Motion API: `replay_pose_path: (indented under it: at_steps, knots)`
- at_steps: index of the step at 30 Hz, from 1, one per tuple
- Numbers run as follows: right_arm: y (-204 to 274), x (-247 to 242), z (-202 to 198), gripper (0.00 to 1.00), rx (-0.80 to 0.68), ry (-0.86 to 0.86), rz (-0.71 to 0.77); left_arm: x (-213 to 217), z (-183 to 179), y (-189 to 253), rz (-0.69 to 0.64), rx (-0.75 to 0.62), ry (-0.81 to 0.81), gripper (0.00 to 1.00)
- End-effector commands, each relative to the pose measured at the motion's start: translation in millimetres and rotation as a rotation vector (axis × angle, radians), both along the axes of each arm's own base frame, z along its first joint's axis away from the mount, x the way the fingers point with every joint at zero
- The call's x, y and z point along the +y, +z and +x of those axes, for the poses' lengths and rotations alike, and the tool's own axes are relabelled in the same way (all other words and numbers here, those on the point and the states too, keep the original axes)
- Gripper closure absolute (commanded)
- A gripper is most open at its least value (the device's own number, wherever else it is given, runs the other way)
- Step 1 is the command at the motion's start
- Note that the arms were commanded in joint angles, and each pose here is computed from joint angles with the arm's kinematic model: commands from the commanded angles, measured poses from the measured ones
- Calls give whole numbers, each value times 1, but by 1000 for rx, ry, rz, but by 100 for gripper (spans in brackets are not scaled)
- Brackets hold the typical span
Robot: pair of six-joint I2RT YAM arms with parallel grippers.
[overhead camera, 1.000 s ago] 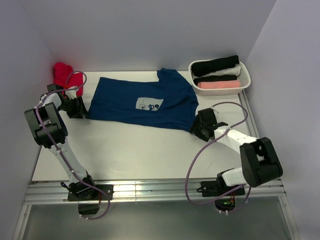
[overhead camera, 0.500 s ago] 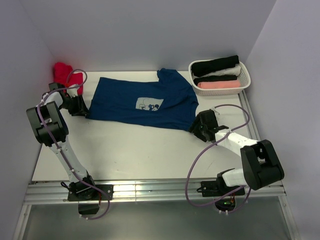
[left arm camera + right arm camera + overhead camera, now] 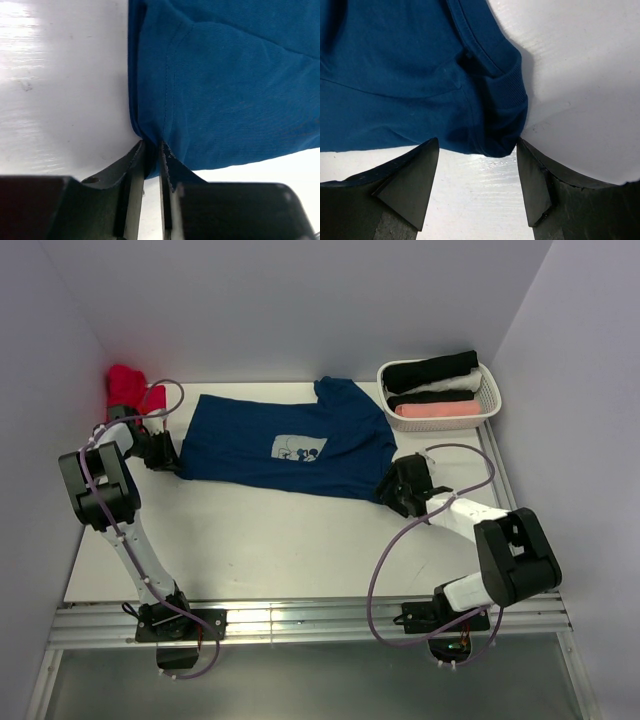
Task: Roll the t-shirts
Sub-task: Fold the tshirt
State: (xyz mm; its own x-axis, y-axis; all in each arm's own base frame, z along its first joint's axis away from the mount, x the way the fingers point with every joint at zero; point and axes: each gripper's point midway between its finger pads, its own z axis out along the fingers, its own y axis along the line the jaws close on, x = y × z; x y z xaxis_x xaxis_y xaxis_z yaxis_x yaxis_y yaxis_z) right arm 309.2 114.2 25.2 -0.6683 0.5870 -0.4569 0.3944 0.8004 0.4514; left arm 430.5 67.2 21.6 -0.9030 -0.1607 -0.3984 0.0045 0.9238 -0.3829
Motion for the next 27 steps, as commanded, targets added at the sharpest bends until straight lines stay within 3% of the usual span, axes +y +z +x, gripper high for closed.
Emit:
replay_pose_path:
  at_steps: [1,11,16,20,27]
  knots:
    - [-10,-3,-3,29,47,-17,-12,-9,-22,-21,-2,93,-26,78]
    - [-14,-2,1,32,67,-11,-19,-7,-20,-16,8,79,-23,99]
    - [-13,-3,0,43,75,-7,-30,-7,-19,-14,15,71,-31,100]
    - [-11,-6,-2,64,85,-11,-47,-6,-19,-13,20,67,-36,100]
    - [1,-24,-2,69,142,9,-181,1,-23,-7,63,58,-63,100]
